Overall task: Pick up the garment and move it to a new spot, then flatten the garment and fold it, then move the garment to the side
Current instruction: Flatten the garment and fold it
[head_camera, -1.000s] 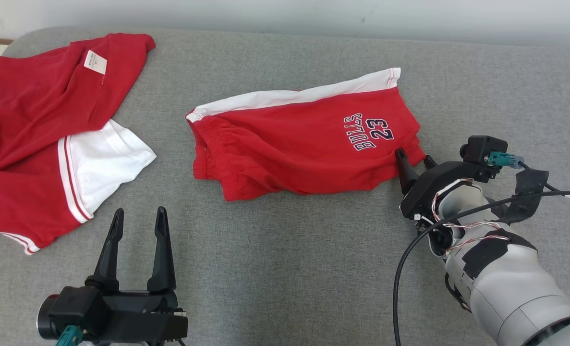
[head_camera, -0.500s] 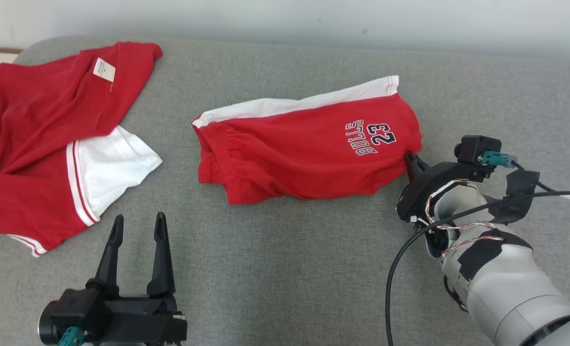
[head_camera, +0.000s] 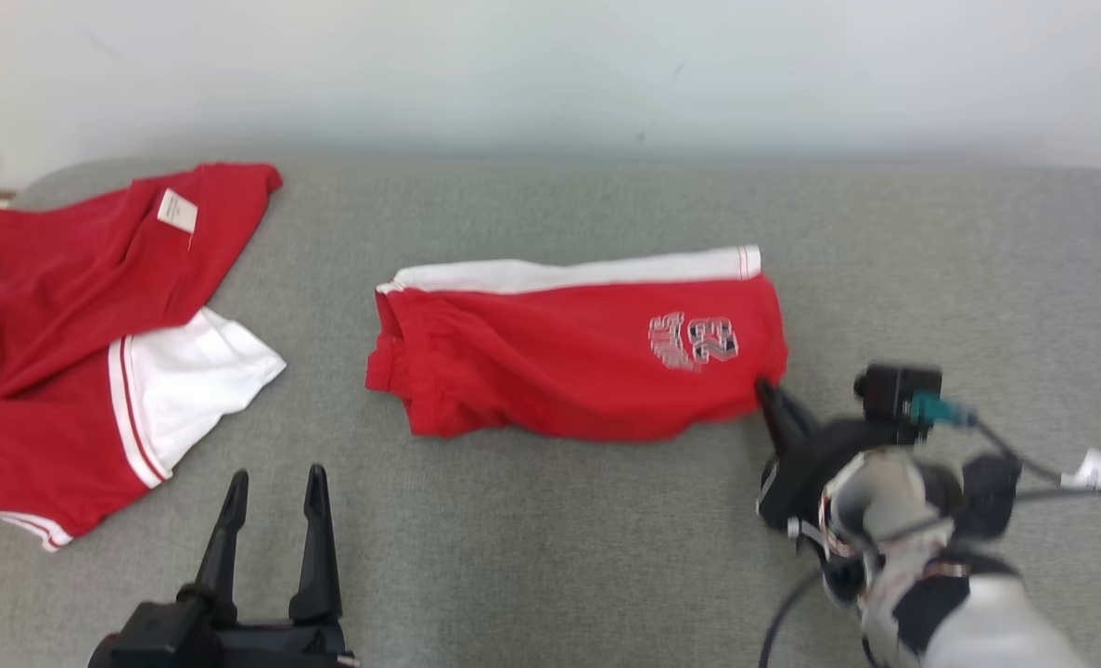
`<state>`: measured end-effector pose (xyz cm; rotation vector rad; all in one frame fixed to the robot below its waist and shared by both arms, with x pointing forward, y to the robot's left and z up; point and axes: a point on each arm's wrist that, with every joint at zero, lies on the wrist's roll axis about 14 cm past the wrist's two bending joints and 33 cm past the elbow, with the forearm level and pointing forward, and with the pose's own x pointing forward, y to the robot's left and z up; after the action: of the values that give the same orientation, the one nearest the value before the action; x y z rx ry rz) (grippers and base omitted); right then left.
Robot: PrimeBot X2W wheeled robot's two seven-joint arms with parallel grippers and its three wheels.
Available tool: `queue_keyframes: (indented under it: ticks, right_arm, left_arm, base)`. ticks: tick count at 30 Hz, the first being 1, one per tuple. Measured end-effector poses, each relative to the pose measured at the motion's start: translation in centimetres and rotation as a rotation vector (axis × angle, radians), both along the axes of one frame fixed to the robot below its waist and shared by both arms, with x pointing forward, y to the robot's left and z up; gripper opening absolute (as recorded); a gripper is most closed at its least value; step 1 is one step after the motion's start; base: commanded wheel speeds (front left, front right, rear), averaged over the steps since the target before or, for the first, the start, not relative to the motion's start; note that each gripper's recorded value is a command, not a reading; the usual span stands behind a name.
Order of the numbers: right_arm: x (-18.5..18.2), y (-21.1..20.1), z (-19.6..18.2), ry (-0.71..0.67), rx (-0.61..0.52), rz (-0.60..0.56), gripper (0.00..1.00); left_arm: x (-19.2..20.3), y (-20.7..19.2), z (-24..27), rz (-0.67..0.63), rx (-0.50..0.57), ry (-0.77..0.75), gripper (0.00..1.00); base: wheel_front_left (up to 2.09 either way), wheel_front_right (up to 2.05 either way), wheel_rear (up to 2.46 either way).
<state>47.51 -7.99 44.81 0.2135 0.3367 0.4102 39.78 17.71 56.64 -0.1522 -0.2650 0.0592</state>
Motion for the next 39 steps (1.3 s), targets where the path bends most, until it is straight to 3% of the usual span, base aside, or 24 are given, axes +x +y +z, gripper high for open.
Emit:
queue_keyframes:
  ticks: [11,22,30,32,33,39]
  right_arm:
    - [-5.5,-2.9,-0.5,0.006,0.078,-0.037,0.0]
    - [-8.4,-7.0,-0.8,0.034,0.072,-0.106,0.0]
    - [-9.1,-7.4,-1.1,0.037,0.06,-0.128,0.0]
    - [-9.1,-7.5,-1.1,0.035,0.058,-0.139,0.87]
    - [-9.1,-7.6,-1.1,0.031,0.055,-0.144,1.0]
    - [-8.6,-8.5,0.3,-0.048,0.068,-0.199,1.0]
  left_arm:
    - [-1.6,-0.8,0.4,-0.023,-0.003,-0.012,1.0]
    - [-1.9,-1.9,0.7,-0.058,-0.003,-0.02,1.0]
    - [-1.8,-2.4,0.9,-0.07,-0.004,-0.026,1.0]
    - [-1.8,-2.4,0.9,-0.074,-0.005,-0.025,1.0]
    - [-1.8,-2.4,0.8,-0.075,-0.006,-0.025,1.0]
    - [-1.7,-2.8,0.7,-0.098,0.008,-0.023,1.0]
  base:
    - [0.0,0.0,0.0]
    - [0.0,0.0,0.0]
    - [0.0,0.0,0.0]
    - [0.0,0.0,0.0]
    - [0.0,0.0,0.0]
    - [0.0,0.0,0.0]
